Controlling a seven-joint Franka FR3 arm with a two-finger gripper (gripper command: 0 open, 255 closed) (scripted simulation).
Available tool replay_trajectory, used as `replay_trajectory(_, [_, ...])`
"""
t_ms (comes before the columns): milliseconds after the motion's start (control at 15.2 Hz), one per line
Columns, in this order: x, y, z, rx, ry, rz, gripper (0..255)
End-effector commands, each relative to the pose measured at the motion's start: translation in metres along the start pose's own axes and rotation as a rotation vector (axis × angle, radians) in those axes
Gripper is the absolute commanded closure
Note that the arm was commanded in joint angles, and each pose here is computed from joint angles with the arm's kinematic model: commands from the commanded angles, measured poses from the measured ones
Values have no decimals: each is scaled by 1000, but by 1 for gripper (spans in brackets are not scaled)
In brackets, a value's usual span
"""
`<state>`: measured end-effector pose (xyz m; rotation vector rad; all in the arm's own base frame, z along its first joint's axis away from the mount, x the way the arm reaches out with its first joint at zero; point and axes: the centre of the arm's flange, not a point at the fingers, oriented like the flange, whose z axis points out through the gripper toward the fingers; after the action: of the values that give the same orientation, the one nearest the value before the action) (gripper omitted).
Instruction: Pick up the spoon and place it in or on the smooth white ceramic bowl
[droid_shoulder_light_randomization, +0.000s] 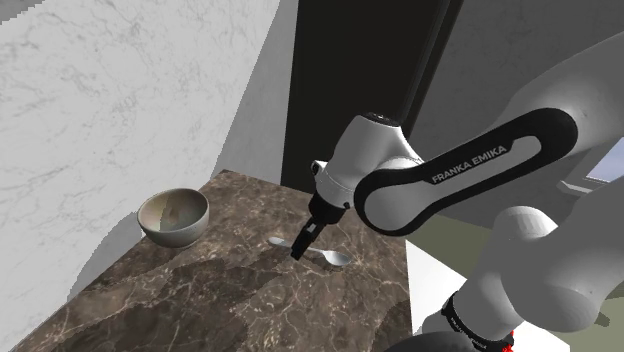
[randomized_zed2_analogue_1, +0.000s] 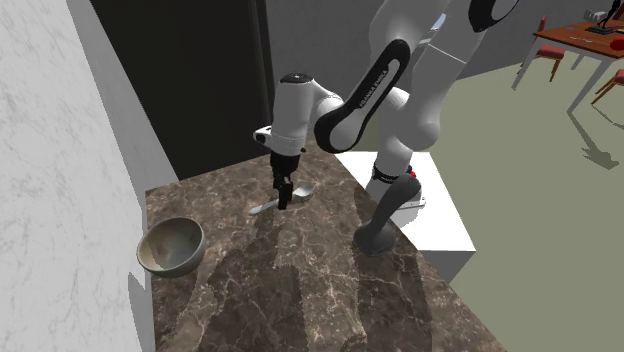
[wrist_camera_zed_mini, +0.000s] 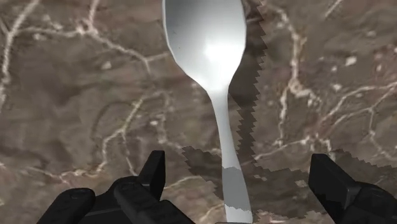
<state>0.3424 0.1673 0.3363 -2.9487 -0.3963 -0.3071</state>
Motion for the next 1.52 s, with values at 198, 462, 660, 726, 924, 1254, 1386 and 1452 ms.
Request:
replay_trajectory(198, [1,0,4,0,1,0,0])
replay_trajectory(462, [1,0,4,0,1,0,255])
replay_trajectory(660, [1,0,4,0,1,0,255])
replay_trajectory(726, [1,0,4,0,1,0,255])
replay_trajectory(924, [1,0,4,0,1,0,255])
replay_trajectory(1254, [5,-2,-12,0,1,0,255])
replay_trajectory(1386, [7,-3,-22,0,1,0,255])
replay_trajectory(1452, [8,-4,-27,0,1,0,255])
